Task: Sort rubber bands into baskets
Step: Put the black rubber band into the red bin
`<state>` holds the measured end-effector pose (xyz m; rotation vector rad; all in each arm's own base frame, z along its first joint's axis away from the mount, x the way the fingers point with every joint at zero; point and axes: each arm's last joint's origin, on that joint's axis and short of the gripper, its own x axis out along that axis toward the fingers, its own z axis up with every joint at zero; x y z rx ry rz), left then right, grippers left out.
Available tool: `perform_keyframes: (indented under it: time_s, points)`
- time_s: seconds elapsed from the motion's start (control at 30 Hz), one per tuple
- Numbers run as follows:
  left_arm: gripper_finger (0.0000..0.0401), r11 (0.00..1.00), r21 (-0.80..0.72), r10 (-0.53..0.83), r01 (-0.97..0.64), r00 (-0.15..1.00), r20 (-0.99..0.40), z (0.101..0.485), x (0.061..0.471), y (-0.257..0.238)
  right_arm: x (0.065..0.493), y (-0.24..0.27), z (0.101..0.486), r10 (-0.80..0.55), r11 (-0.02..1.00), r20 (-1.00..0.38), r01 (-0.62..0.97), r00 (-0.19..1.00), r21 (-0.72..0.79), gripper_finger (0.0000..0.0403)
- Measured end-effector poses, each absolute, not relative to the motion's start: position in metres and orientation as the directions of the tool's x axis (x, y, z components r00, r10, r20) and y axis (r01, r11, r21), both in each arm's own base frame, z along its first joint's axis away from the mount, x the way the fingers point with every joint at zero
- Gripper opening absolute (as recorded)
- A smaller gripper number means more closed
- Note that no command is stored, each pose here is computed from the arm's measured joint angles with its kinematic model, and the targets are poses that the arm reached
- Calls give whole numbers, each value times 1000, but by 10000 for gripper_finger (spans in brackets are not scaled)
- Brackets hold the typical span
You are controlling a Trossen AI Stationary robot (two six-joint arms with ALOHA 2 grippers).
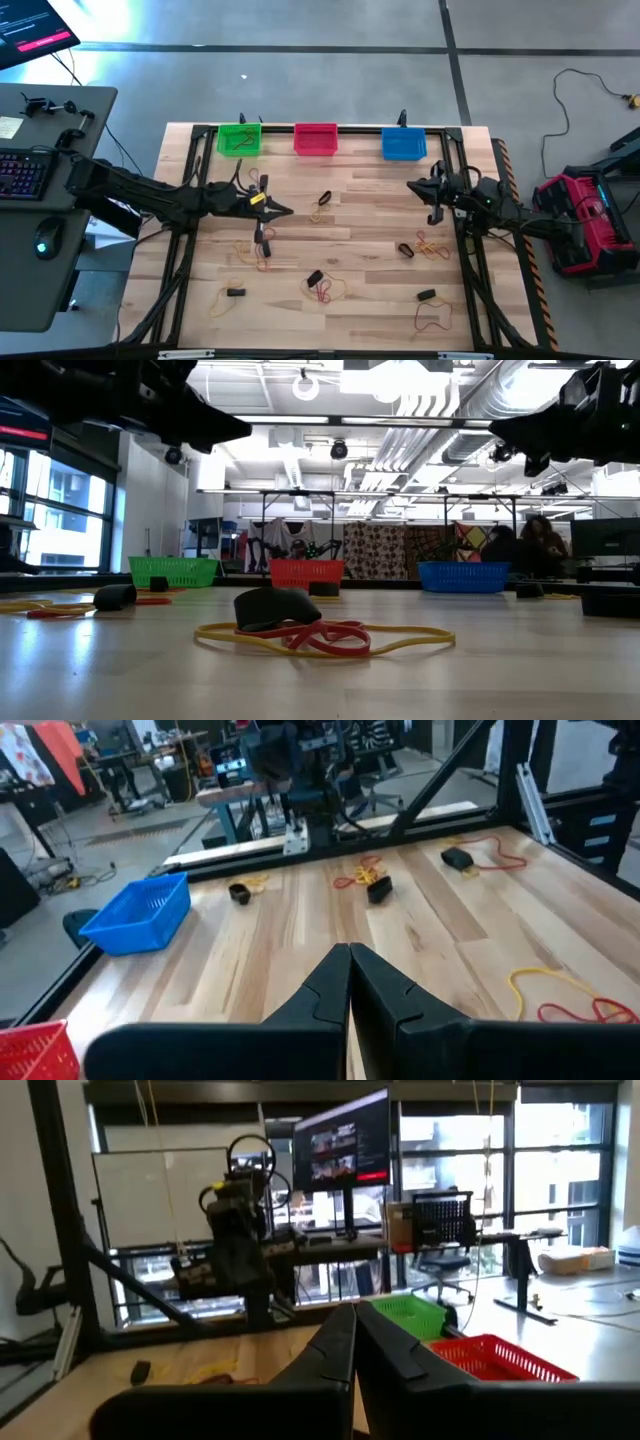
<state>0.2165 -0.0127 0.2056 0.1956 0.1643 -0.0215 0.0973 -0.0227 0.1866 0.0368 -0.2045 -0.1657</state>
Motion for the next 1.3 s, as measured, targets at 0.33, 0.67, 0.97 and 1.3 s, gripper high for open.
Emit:
perform_keyframes:
  time_s: [0.33,0.67,0.97,1.3]
  points:
    - [0,989,144,-26,29,999,-20,187,198,-11,112,-14,182,-85,994,133,75,987,81,0]
    - [0,994,108,-2,1,1000,8,181,191,-10,131,6,203,23,993,-60,-16,998,121,0]
    - [0,994,105,0,-1,1000,7,181,191,-10,145,36,242,112,984,-438,-38,892,176,52]
    - [0,996,85,0,-2,1000,12,181,191,-10,160,74,248,170,955,-732,73,660,288,143]
